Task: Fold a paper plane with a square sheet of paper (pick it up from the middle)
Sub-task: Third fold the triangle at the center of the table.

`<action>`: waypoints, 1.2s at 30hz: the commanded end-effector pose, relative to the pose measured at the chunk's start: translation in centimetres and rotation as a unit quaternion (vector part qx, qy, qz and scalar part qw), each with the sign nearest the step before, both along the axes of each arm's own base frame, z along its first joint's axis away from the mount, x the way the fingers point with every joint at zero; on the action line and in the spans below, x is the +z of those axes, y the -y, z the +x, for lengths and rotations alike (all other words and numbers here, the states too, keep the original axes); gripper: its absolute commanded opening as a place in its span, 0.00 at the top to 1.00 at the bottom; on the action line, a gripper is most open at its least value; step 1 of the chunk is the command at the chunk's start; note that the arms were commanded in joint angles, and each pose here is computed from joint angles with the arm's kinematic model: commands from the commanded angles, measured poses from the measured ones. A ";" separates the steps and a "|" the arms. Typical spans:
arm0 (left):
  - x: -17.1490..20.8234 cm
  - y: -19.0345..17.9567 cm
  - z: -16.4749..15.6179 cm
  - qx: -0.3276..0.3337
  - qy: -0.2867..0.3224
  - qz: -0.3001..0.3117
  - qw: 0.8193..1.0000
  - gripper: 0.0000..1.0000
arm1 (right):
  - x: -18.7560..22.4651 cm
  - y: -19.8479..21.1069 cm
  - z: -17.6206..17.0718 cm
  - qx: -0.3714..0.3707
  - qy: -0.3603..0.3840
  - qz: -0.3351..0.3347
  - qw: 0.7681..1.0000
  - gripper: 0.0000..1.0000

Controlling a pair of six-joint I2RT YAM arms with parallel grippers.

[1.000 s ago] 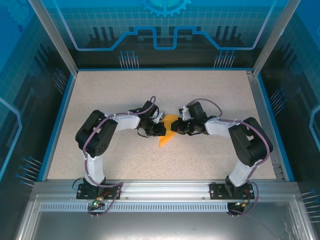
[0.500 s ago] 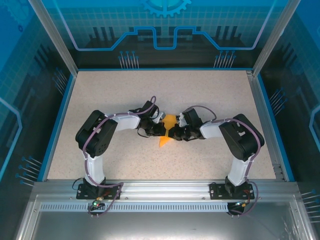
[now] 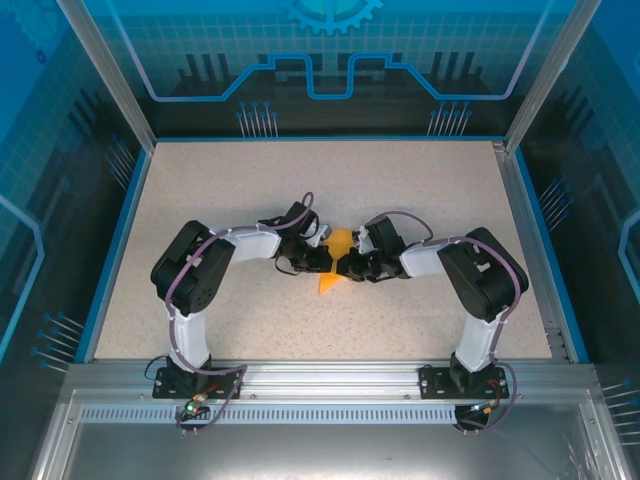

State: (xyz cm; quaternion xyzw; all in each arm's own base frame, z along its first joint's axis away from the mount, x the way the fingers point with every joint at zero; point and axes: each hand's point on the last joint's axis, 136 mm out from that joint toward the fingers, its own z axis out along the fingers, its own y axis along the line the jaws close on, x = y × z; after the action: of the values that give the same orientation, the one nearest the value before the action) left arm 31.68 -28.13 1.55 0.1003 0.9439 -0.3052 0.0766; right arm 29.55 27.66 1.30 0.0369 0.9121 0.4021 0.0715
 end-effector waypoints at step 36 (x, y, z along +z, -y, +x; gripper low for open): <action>0.8 1.7 -4.4 0.017 -0.105 -0.041 0.994 1.00 | -1.5 1.3 -0.5 -0.015 -0.038 -0.045 0.998 0.92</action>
State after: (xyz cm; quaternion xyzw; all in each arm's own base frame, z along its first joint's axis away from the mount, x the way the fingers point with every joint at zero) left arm 26.69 -29.83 2.93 0.0579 0.9297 -0.3634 -0.0158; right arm 29.62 27.49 1.25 0.0438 0.9174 0.3903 0.0637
